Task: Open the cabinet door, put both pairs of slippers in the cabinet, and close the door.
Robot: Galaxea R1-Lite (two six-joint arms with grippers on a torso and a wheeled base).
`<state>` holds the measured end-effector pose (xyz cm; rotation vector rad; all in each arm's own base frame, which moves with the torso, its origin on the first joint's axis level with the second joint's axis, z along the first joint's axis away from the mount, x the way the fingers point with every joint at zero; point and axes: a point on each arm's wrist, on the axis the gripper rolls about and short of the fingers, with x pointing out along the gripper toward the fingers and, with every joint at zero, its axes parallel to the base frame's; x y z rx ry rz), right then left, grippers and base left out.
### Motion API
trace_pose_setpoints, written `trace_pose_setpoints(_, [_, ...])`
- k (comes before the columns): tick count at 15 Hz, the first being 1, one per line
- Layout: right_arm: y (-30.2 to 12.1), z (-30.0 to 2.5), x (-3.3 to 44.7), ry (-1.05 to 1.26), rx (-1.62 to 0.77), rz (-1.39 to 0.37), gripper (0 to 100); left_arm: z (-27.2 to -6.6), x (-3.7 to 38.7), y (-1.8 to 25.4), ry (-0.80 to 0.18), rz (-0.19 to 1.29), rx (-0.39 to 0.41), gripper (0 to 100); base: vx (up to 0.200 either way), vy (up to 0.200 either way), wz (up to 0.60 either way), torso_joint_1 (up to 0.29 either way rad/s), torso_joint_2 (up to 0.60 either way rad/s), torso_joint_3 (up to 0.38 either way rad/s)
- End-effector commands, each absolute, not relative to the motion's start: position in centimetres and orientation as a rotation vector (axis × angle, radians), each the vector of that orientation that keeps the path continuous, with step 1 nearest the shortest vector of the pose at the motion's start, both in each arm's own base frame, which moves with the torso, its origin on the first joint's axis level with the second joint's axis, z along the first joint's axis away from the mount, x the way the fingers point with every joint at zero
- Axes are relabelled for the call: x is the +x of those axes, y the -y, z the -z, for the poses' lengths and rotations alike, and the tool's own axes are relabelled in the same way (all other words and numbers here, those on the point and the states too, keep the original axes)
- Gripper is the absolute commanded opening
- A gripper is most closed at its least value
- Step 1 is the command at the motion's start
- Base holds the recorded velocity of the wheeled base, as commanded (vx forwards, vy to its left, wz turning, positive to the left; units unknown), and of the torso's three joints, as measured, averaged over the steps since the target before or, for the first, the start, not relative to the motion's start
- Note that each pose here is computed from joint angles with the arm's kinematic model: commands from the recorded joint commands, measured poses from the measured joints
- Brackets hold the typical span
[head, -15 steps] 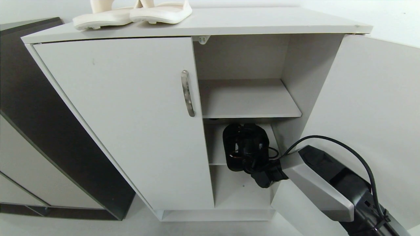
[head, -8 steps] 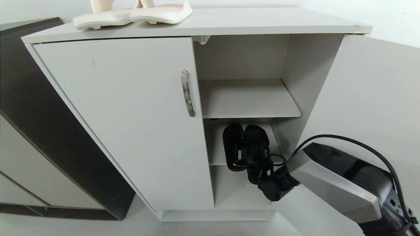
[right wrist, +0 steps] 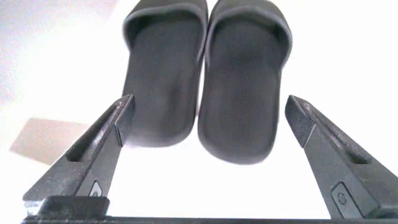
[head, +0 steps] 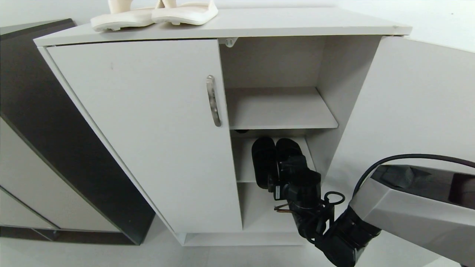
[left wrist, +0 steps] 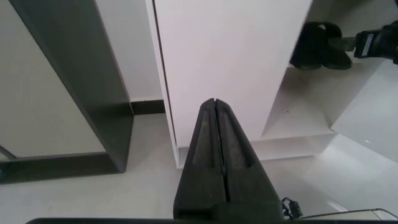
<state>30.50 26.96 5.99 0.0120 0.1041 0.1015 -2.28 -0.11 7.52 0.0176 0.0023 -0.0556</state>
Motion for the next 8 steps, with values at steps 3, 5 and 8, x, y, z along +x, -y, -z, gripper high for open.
trace_pose_setpoints(3, [-26.8,-7.3,28.7,-0.075,0.012,-0.132,100,-7.5,-2.3,0.1,-0.004,0.057,0.02,0,-0.2,0.0,0.0,-0.002,0.0,0.002])
trace_pose_setpoints(5, [-26.9,-7.1,28.2,-0.084,0.003,-0.144,100,-7.5,-2.3,0.1,-0.004,0.055,0.018,0,-0.1,0.0,0.0,0.004,0.0,-0.001])
trace_pose_setpoints(8, [-26.8,-7.1,28.1,-0.08,0.004,-0.144,100,-7.5,-2.3,0.1,-0.004,0.055,0.017,0,0.0,0.0,0.0,0.0,0.0,0.0])
